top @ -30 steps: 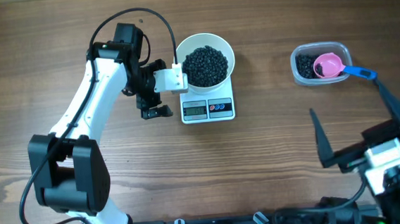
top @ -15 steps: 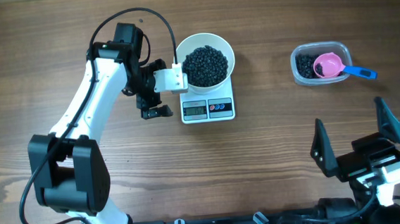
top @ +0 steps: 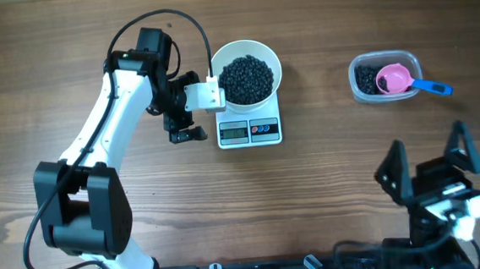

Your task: Scoop item into bowl and weigh 150g on scale

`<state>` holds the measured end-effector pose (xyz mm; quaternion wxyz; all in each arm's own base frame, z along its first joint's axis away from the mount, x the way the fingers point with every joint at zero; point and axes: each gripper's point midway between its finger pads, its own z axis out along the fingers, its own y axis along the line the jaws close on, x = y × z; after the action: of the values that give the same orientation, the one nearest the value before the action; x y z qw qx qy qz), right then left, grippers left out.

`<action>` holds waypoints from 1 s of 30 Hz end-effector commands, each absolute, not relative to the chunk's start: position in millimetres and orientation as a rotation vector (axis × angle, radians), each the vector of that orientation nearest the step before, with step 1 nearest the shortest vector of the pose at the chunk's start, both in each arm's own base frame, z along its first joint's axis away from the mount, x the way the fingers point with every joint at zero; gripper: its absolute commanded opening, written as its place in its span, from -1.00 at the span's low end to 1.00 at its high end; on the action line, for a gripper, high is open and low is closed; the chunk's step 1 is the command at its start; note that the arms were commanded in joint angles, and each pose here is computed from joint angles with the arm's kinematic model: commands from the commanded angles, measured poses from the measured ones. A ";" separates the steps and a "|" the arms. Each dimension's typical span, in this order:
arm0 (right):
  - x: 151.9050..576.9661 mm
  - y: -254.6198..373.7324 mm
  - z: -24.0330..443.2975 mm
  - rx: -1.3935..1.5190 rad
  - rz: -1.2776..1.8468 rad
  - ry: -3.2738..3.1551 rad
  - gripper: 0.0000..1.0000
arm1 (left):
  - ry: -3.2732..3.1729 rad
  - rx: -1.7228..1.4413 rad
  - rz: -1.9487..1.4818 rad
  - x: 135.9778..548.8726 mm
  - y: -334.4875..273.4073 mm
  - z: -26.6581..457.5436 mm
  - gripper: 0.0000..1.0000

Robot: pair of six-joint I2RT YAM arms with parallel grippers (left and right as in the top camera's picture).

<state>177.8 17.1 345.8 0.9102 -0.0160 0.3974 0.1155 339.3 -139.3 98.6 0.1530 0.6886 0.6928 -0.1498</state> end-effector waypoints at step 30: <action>243.1 29.1 180.5 -0.157 0.154 1.543 1.00 | 1.977 1.961 -0.463 338.5 -144.6 100.2 1.00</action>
<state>243.8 27.9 178.3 0.7078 -0.0647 0.6997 0.0719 339.2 -139.3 98.6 0.1528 0.6886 0.6929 -0.1499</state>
